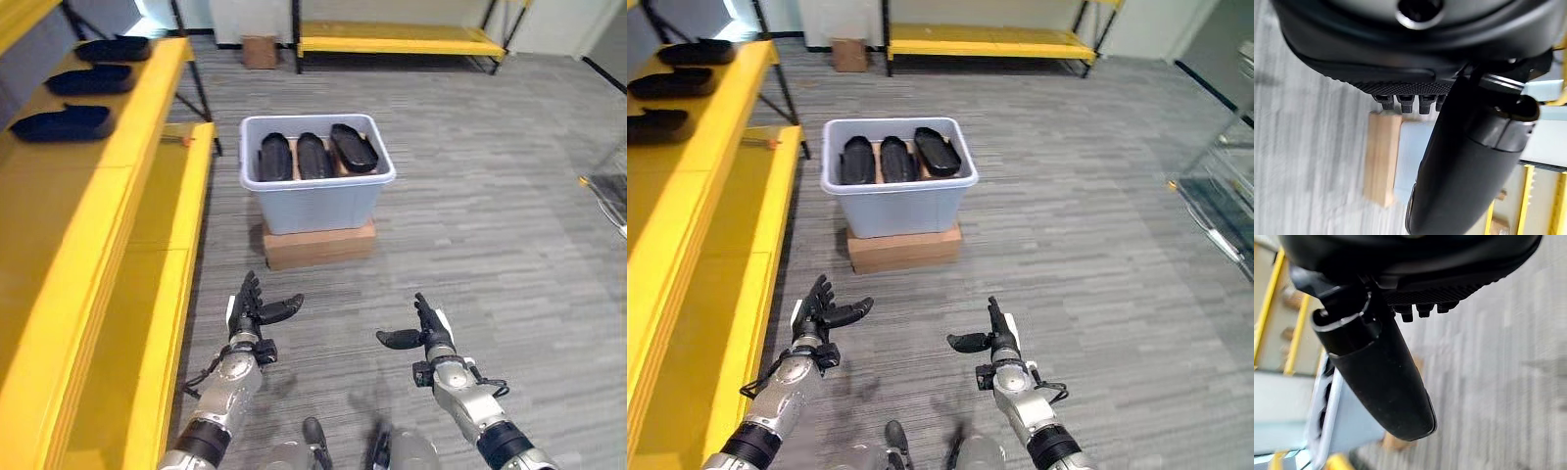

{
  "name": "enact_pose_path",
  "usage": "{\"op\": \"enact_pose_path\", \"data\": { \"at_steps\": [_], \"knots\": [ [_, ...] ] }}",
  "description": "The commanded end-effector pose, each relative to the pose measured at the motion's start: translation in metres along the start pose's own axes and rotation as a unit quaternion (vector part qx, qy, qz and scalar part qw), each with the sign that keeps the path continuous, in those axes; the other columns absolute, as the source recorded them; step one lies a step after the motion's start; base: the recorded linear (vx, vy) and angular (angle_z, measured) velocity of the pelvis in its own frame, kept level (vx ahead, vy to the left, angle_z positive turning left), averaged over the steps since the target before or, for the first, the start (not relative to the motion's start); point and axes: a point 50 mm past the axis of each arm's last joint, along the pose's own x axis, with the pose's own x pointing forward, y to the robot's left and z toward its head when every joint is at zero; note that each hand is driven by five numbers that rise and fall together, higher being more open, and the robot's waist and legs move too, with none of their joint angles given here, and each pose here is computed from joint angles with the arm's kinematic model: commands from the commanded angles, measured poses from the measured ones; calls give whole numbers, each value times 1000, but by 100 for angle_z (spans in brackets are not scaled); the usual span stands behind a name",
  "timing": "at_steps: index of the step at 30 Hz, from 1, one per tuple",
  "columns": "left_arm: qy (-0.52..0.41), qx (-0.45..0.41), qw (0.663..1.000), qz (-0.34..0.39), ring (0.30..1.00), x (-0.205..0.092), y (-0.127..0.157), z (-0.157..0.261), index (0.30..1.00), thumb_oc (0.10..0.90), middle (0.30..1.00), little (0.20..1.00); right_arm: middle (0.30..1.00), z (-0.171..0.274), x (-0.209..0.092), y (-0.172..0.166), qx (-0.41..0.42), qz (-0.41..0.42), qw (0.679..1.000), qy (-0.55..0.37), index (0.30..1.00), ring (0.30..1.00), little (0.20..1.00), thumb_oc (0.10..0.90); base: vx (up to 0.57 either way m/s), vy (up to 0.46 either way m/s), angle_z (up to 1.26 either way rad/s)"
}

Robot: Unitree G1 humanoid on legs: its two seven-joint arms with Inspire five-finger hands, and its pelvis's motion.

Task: Move parts from the plastic box to the shelf.

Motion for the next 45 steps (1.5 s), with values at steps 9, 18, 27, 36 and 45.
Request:
{"op": "enact_pose_path", "data": {
  "at_steps": [9, 18, 27, 36, 45],
  "knots": [
    [-68, -18, 996, -62, 1000, -11, -18, 26, 1000, 900, 1000, 1000, 1000, 42, 4, -24, 45, -75, 992, -94, 1000, 1000, 1000, 900, 316, -241, 26],
    [-85, -39, 994, -55, 1000, -7, -18, 33, 1000, 900, 1000, 1000, 1000, 62, 6, -33, -22, -42, 987, -153, 1000, 1000, 1000, 900, 281, -247, 2],
    [-65, -35, 997, -21, 1000, -9, 1, 19, 1000, 900, 1000, 1000, 1000, 66, 4, -32, -23, -15, 983, -179, 1000, 1000, 1000, 900, 242, -64, -1],
    [-80, -39, 996, 15, 1000, -21, 38, 9, 1000, 900, 1000, 1000, 1000, 54, -9, -20, -16, 34, 982, -187, 1000, 1000, 1000, 900, 427, 224, -31],
    [-120, 3, 992, -32, 1000, -25, 35, 26, 1000, 900, 1000, 1000, 1000, 64, -23, -32, 123, -53, 963, -235, 1000, 1000, 1000, 900, 426, 255, 5]
  ]
}}
